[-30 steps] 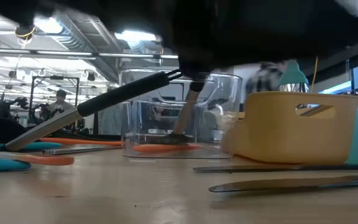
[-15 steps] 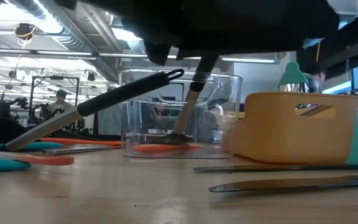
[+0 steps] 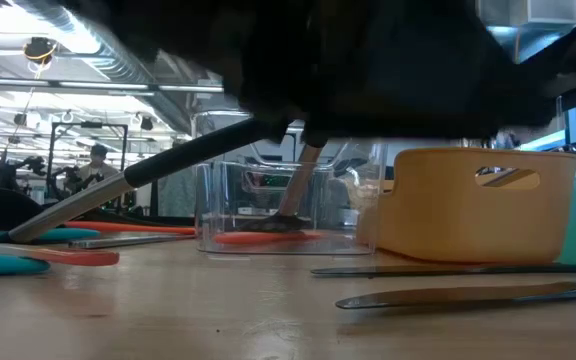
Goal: Pick & Place Kitchen Items
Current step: Adjust the black table knife
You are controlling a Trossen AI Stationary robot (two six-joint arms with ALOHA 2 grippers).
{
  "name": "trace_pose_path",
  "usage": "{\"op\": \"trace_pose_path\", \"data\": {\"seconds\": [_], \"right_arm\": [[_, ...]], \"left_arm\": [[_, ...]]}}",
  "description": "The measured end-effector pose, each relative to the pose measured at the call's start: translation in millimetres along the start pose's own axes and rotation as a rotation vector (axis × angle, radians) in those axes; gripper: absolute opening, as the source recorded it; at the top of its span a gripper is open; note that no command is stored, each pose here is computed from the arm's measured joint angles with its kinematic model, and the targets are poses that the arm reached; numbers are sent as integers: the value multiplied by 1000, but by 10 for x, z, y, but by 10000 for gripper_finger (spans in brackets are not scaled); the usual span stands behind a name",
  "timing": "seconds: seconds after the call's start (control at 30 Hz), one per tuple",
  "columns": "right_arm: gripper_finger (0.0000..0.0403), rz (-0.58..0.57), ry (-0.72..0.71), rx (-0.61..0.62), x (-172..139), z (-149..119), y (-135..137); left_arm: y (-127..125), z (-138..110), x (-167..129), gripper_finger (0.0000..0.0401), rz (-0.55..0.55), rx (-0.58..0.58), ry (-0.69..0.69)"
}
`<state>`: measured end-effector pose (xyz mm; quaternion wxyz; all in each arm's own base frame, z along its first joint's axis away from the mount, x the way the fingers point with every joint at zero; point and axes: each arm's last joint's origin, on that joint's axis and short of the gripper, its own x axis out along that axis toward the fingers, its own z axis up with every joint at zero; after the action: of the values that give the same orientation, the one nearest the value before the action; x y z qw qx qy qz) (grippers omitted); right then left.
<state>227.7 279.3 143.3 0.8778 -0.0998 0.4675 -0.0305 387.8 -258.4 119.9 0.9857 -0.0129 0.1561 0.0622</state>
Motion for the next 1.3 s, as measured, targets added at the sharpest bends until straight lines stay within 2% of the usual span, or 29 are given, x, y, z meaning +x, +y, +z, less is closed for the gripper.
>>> {"op": "trace_pose_path", "data": {"seconds": [0.2, 0.5, 0.77, 0.97, 1.3], "right_arm": [[158, -50, 63, 4, 192, -61, -24], [158, -154, 148, 70, 248, -85, -194], [158, -69, 254, 168, 334, 4, -287], [158, -35, 257, 199, 350, 25, -272], [158, 66, 214, 352, 381, 100, -183]], "left_arm": [[-68, -136, -17, 97, -11, 1, 20], [-119, -139, -56, 97, -22, 11, 5], [-119, -139, -56, 97, -22, 12, 5], [-134, -144, -70, 97, -25, 13, 5], [-142, -146, -77, 97, -26, 14, 4]]}}
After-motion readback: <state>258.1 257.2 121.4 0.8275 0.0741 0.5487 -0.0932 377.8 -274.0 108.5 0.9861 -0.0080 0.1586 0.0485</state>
